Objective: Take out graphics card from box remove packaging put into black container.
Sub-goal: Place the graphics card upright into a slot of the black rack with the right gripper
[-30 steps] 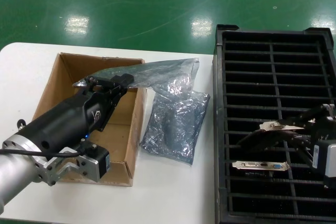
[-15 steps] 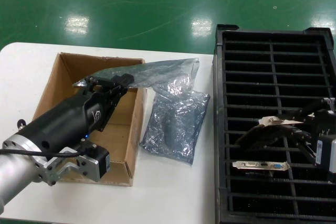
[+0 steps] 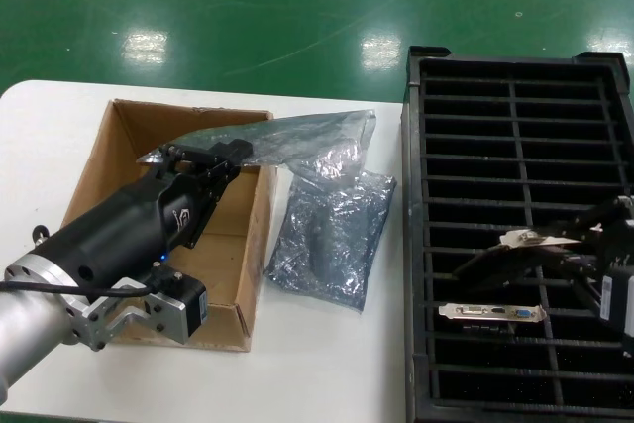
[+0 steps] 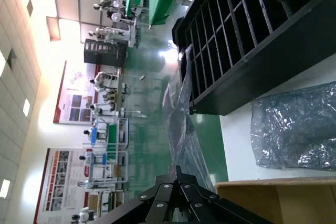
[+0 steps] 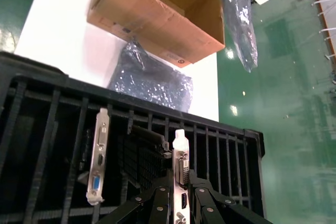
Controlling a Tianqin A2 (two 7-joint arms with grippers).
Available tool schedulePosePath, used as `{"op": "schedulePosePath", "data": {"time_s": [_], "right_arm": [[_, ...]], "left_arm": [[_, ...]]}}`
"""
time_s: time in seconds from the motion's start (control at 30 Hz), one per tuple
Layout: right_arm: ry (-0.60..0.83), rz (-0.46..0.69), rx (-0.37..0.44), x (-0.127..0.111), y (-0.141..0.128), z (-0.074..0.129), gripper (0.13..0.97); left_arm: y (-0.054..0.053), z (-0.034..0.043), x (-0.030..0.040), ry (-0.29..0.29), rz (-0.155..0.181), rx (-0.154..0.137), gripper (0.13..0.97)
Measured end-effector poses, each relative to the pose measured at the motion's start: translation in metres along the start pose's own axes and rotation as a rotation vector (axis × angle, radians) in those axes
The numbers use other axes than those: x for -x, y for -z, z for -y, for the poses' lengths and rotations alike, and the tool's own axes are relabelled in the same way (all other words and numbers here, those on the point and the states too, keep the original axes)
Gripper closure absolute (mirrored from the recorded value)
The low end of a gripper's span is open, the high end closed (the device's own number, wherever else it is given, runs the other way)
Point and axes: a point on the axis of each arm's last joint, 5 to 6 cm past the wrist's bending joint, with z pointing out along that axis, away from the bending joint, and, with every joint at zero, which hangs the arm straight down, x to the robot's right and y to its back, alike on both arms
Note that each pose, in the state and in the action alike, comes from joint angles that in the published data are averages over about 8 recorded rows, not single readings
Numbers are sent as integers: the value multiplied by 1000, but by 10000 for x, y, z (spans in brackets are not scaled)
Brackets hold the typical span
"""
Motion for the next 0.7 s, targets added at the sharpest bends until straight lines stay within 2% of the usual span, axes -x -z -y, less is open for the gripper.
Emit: {"op": "schedulePosePath", "data": {"time_s": [0.33,0.7], "right_arm": [[24,-18,36,-4,-22,-16,918],[42,-37,27,-36,-40,1,918]], "left_arm": [[0,0,0,0,0,0,957],[0,0,0,0,0,0,957]]}}
